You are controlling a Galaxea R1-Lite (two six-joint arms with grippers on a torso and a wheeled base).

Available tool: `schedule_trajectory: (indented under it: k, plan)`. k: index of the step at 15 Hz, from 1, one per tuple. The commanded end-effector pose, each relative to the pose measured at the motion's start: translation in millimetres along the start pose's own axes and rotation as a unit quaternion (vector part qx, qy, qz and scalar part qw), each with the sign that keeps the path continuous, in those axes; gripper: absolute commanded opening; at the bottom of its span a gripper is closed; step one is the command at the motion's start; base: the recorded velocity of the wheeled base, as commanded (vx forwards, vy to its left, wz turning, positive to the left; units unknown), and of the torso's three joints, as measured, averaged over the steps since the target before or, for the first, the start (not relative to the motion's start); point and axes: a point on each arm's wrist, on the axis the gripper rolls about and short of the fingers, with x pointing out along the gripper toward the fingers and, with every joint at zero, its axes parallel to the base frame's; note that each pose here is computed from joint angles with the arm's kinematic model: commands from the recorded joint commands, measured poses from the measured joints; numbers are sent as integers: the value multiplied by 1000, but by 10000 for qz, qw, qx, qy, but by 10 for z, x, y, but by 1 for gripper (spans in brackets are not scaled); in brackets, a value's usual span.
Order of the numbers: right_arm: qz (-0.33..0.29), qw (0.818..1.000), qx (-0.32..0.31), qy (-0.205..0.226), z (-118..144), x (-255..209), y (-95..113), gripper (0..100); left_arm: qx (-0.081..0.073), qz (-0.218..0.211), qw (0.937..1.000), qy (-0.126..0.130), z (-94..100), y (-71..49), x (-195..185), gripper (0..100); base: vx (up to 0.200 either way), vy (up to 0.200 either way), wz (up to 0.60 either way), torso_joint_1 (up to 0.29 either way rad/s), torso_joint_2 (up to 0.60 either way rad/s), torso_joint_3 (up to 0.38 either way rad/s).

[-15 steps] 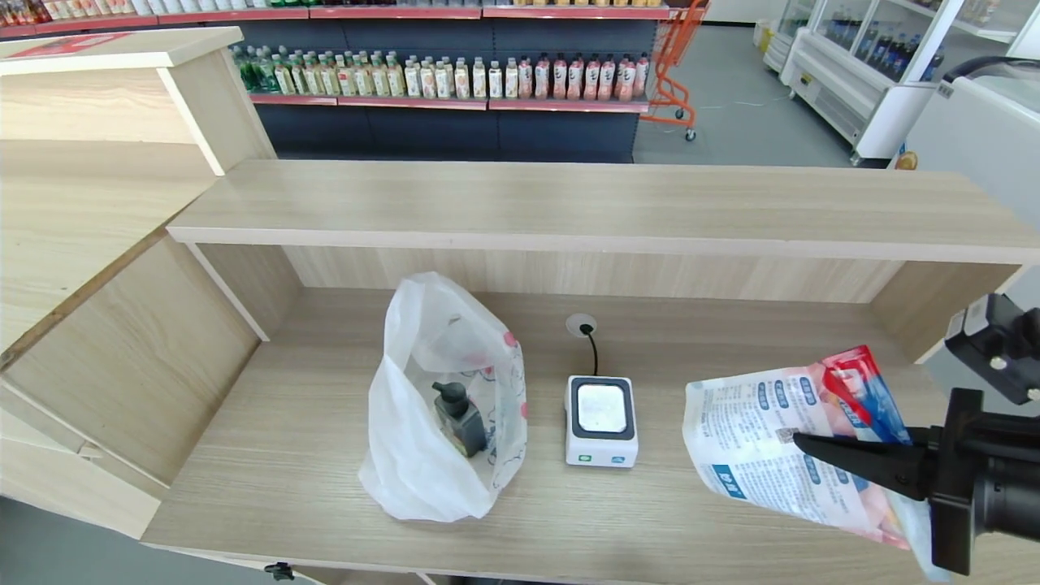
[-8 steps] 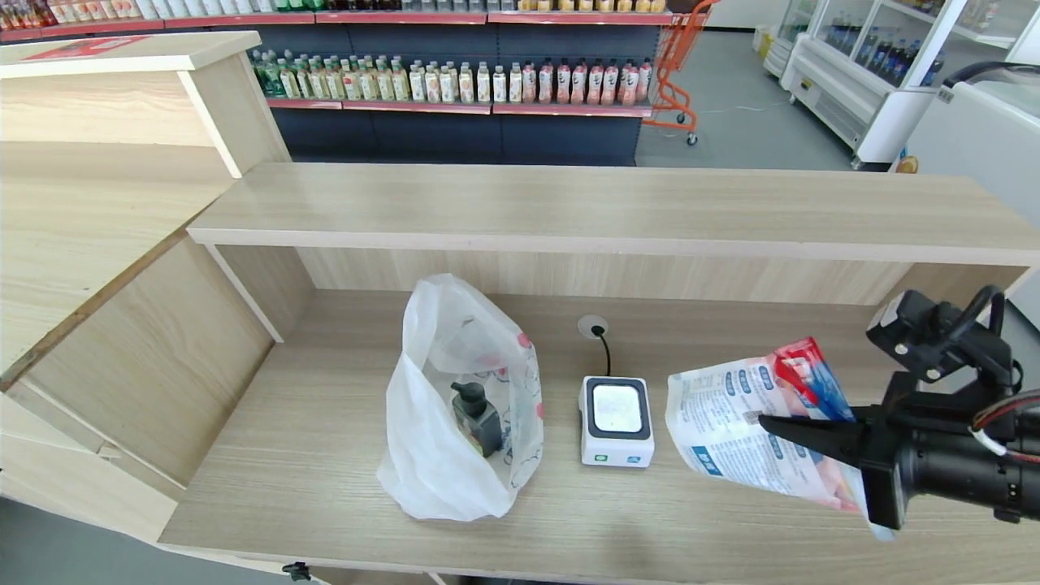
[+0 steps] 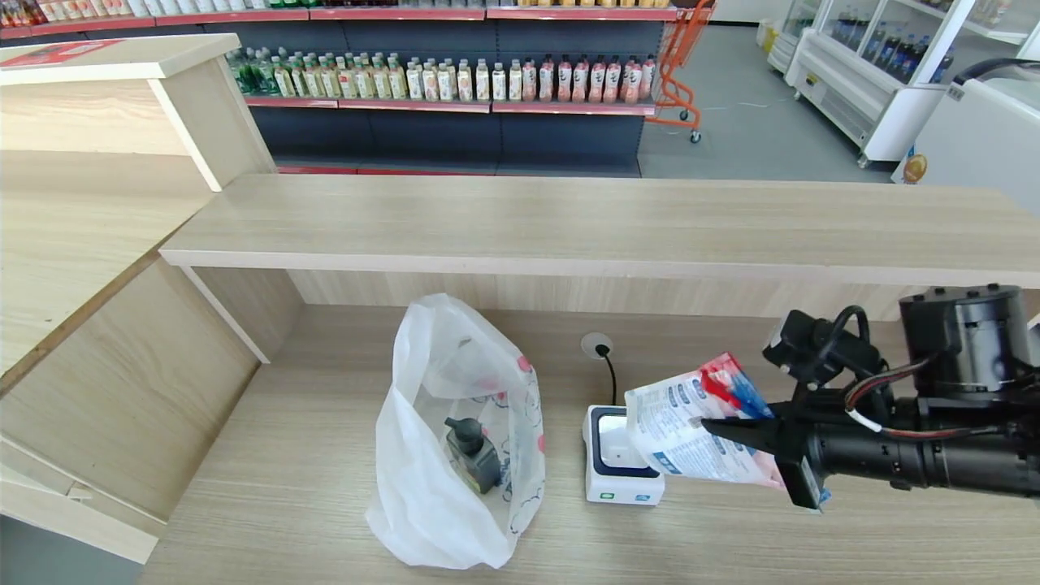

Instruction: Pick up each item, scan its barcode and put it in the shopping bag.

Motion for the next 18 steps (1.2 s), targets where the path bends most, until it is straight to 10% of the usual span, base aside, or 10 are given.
schedule_trajectory:
  k: [1,7,18]
  plan:
    - [152,9996,-52,250,-119,148,-8,0,0,2,10000,-2,0,0,0,100,0,0,0,0,0,0]
    - [-60,9980,-390,-498,-222,562,-126,0,0,2,10000,-2,0,0,0,100,0,0,0,0,0,0]
    - [-17,9945,-866,-594,-495,788,-190,0,0,10,10000,-2,0,0,0,100,0,0,0,0,0,0]
